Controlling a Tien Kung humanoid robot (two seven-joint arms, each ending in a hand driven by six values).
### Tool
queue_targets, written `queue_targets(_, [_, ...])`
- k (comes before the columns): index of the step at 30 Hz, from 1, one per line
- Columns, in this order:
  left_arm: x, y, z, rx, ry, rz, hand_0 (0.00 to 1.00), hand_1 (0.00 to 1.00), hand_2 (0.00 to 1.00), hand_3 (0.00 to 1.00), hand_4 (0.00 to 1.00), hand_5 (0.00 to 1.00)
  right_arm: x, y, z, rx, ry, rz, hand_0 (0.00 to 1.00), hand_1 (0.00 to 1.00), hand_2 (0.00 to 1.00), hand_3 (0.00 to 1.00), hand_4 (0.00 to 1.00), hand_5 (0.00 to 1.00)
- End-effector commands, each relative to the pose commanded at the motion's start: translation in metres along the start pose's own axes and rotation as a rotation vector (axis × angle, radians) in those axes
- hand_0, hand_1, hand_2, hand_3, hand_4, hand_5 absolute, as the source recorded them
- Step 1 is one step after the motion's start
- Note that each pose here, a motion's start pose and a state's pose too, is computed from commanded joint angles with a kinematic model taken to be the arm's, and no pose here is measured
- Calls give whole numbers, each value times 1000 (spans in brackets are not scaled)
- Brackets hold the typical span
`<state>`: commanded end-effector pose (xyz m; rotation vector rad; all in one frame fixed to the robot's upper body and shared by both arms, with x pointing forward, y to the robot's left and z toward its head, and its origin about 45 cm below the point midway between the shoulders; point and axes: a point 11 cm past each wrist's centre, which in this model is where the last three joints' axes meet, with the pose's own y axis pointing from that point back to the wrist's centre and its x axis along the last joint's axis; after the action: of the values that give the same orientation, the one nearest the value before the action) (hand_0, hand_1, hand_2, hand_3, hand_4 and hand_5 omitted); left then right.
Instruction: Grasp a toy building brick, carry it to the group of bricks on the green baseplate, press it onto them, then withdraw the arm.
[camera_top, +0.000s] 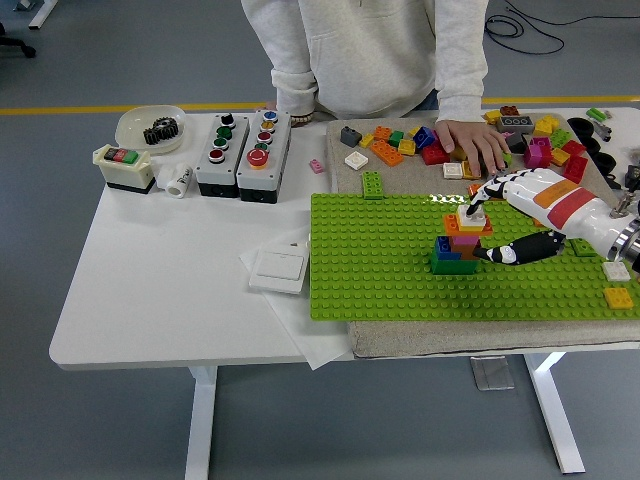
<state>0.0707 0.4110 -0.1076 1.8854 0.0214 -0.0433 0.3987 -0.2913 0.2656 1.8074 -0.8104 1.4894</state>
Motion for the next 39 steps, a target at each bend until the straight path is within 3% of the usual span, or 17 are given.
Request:
queue_targets(23, [-3,-1,0,-3,1,-9,819,806,809,606,683,593,-7,2,2,-11,-10,-16,682,673,717,630,874,492])
queue_targets(39, [-2,0,0,-3,-4,-11,820,805,809,606,684,593,9,3,4,-13,-21,33,682,671,718,630,875,492])
